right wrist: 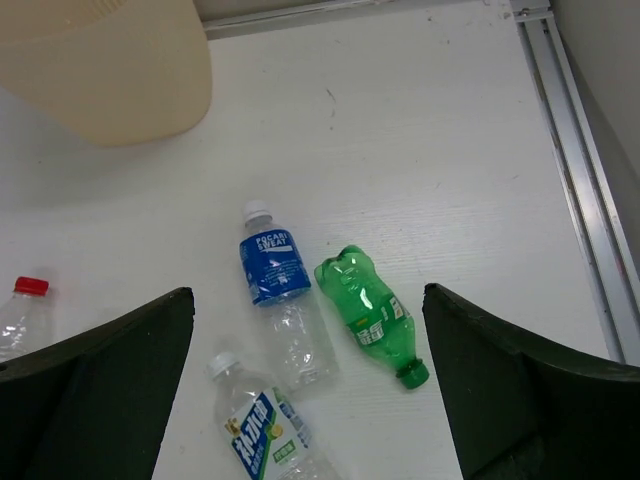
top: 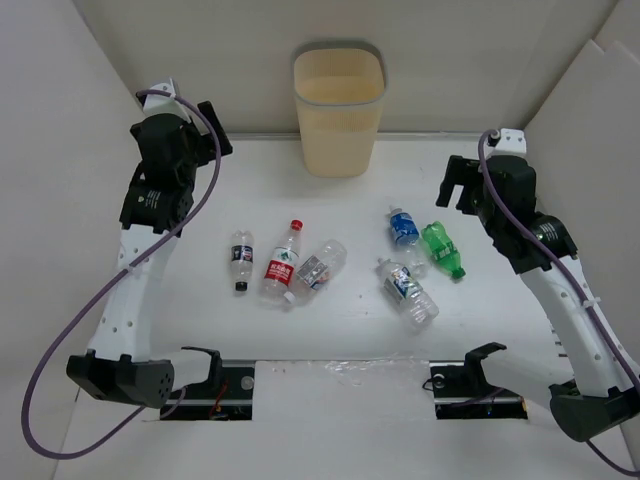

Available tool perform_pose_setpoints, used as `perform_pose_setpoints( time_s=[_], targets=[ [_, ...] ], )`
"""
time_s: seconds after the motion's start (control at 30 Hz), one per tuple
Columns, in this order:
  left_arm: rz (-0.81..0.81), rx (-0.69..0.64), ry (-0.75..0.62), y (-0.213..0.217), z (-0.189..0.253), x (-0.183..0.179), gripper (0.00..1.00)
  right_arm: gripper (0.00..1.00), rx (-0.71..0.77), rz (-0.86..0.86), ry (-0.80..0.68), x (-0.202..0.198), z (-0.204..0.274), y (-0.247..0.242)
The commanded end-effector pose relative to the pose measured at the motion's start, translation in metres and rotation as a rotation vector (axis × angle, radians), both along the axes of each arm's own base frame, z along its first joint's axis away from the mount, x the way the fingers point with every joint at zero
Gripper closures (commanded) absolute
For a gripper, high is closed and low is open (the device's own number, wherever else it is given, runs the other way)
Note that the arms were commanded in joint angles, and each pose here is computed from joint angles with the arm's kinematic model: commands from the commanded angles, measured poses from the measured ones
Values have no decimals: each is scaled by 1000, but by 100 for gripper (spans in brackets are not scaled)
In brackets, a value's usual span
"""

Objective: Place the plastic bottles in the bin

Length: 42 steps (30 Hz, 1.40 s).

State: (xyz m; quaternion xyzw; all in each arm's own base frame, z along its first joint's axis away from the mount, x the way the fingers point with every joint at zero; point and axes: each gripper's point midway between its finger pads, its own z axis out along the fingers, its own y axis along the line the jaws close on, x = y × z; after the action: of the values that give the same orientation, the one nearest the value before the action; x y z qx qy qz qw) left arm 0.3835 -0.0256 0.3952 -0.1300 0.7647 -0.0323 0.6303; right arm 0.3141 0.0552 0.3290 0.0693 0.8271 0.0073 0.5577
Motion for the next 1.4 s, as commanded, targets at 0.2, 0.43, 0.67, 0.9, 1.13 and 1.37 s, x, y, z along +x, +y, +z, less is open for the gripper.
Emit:
perform_pose_setpoints(
  time_s=[0.2,0.43,0.67,0.9,1.13,1.37],
  targets=[
    [106,-80,-166,18,44,-21,0,0,49,-217,60,2,-19,-39],
    [25,-85,-178,5,48,-21,0,0,80,-239,229,12,-95,-50],
    [-50,-89,-127,-10,40,-9,0,0,64,-235,389,38,-153,-54],
    [-60,-90,-126,-12,39,-11,0,0,74,-168,499,53,-196,-39],
    [-90,-86,-124,-17,39,-11,0,0,78,-93,565,57,-225,-25],
    [-78,-82,-111,-15,33,-10,0,0,44,-82,647,58,-246,-20]
  ],
)
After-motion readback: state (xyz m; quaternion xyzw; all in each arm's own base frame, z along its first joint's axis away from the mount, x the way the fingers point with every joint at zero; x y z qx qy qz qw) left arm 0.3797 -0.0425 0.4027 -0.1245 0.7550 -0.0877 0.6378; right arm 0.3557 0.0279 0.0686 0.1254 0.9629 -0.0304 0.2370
